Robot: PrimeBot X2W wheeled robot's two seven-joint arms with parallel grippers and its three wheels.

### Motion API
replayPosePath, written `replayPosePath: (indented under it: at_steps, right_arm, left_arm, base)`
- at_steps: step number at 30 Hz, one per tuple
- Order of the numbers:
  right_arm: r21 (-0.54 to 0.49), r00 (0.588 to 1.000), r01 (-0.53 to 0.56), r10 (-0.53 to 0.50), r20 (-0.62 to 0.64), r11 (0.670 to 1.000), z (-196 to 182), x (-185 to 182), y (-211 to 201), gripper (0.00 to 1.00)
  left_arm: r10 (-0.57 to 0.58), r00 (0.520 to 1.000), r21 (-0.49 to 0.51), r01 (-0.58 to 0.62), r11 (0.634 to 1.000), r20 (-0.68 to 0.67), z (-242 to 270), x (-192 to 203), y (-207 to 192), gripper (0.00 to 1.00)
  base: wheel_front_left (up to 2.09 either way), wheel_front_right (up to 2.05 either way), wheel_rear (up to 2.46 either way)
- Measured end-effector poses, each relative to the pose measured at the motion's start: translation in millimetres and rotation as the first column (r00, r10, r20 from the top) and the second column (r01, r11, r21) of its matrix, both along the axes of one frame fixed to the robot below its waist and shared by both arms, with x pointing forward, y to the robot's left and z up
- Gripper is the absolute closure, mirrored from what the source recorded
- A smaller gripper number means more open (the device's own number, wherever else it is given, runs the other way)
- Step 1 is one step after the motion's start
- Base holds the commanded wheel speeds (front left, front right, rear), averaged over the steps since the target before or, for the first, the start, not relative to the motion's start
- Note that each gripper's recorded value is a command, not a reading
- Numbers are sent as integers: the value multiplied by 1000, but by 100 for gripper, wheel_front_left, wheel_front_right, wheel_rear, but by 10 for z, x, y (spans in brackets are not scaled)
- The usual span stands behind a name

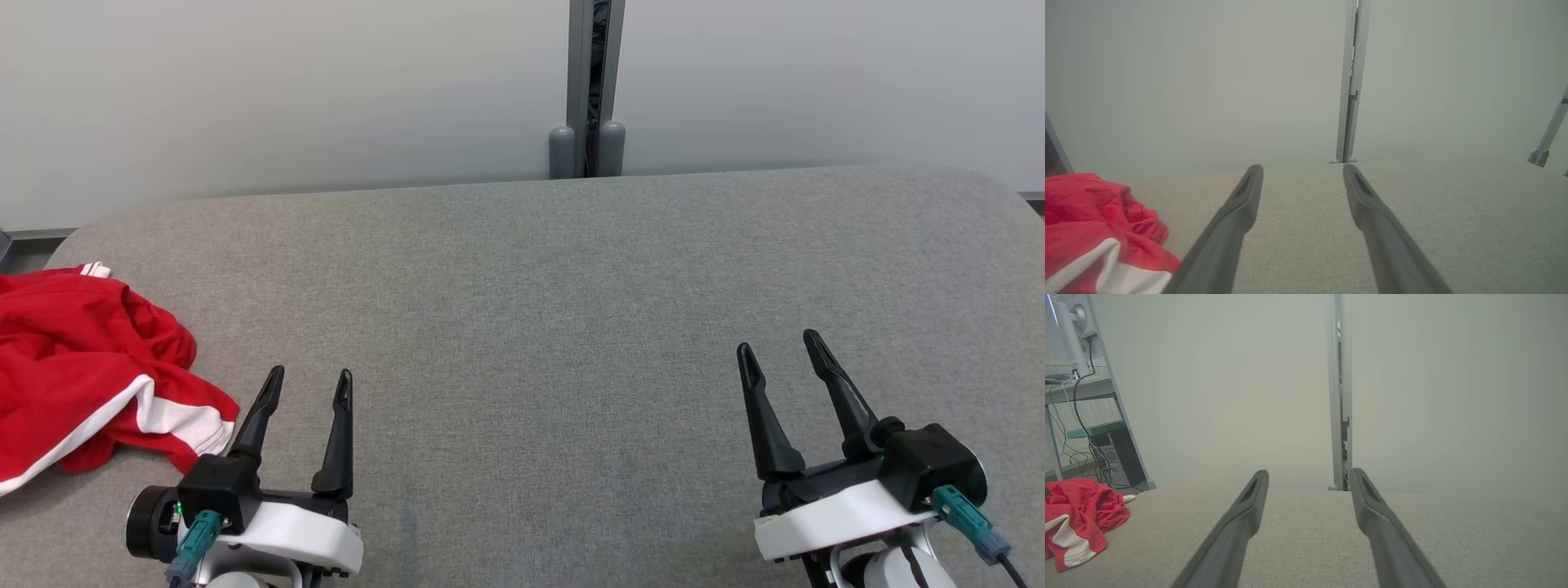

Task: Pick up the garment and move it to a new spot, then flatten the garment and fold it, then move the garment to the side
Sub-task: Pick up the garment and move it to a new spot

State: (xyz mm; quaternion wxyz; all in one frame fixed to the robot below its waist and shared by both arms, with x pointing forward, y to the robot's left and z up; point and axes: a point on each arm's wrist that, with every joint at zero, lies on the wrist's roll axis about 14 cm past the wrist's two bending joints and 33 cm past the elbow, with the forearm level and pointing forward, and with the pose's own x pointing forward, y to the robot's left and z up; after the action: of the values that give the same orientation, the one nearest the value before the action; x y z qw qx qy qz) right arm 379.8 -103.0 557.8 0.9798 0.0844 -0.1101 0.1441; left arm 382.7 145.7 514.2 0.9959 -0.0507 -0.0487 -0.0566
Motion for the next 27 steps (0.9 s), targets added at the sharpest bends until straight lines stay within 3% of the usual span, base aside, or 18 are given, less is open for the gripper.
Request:
replayPosePath:
  at_steps: [11, 27]
  right_arm:
    - [-3, 1000, -26, 26, -7, 1000, -25, 2, 87, 0]
    - [-6, 980, -199, 199, -18, 980, -68, 68, 684, 0]
  left_arm:
    - [22, 1000, 1, -22, 1000, 11, 38, -35, 73, 0]
    - [199, 979, 1, -199, 980, 38, 128, -330, 613, 0]
  base:
    - [0, 0, 0]
    - [0, 0, 0]
